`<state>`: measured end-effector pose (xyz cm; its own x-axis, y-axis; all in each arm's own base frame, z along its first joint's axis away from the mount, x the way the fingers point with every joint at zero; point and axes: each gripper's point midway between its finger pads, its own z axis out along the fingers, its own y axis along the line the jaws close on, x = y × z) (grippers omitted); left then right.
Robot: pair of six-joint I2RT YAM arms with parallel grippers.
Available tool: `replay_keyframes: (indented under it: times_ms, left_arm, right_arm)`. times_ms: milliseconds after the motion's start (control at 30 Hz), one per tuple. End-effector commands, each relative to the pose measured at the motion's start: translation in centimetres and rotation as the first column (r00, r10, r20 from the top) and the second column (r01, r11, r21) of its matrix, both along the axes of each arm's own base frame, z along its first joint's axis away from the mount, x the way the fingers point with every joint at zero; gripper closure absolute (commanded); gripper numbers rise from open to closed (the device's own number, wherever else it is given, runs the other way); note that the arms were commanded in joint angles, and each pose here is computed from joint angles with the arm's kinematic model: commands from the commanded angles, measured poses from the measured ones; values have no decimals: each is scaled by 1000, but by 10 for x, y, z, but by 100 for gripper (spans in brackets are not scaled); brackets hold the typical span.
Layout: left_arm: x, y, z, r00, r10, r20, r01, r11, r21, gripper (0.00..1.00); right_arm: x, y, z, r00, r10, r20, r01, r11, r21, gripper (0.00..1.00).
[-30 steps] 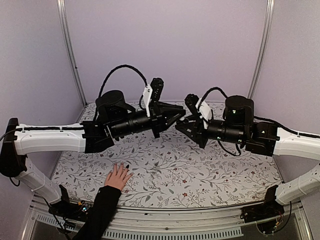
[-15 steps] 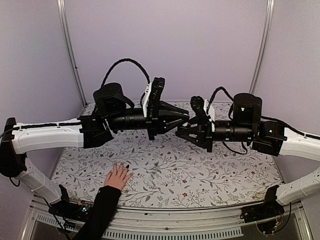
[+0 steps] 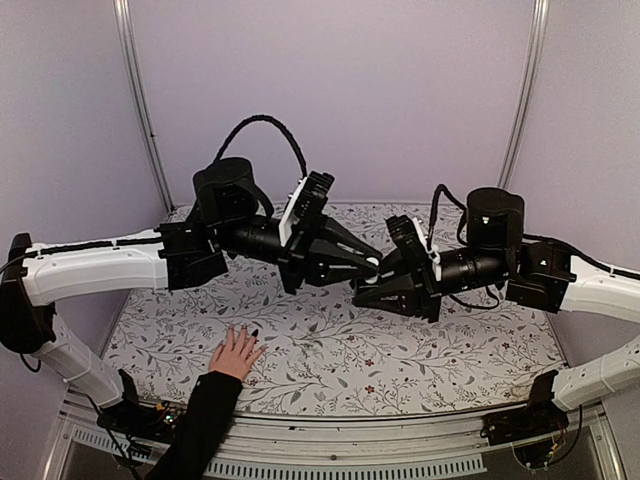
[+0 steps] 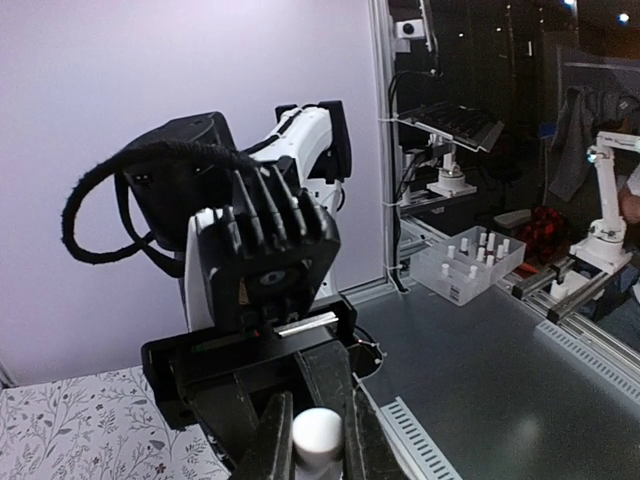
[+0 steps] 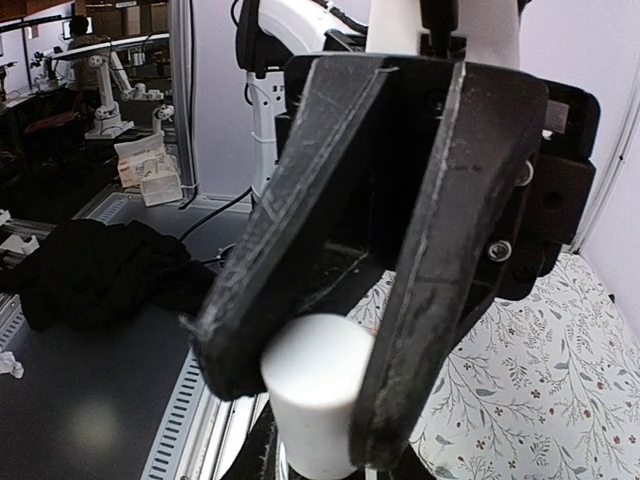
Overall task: Paint the nails
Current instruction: Screw the nail polish bottle.
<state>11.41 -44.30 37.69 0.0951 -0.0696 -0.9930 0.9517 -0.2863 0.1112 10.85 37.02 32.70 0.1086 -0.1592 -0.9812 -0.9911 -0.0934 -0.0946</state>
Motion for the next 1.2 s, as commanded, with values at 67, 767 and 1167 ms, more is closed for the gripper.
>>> replay_keyframes:
  times_ms: [67, 767, 1167]
  left_arm:
    - [3, -9, -53, 994, -64, -93, 80, 980, 182, 100]
    - [34, 24, -11, 976, 204, -82, -199, 978, 61, 55]
    - [84, 29, 9, 832, 529, -165, -541, 840, -33, 54]
  right_arm:
    - [-46, -10, 64, 965, 222, 140, -244, 956, 165, 100]
    - [27, -3, 32, 989, -146, 25, 143, 984, 106, 100]
    - [100, -9, 13, 853, -520, -38, 522, 852, 47, 100]
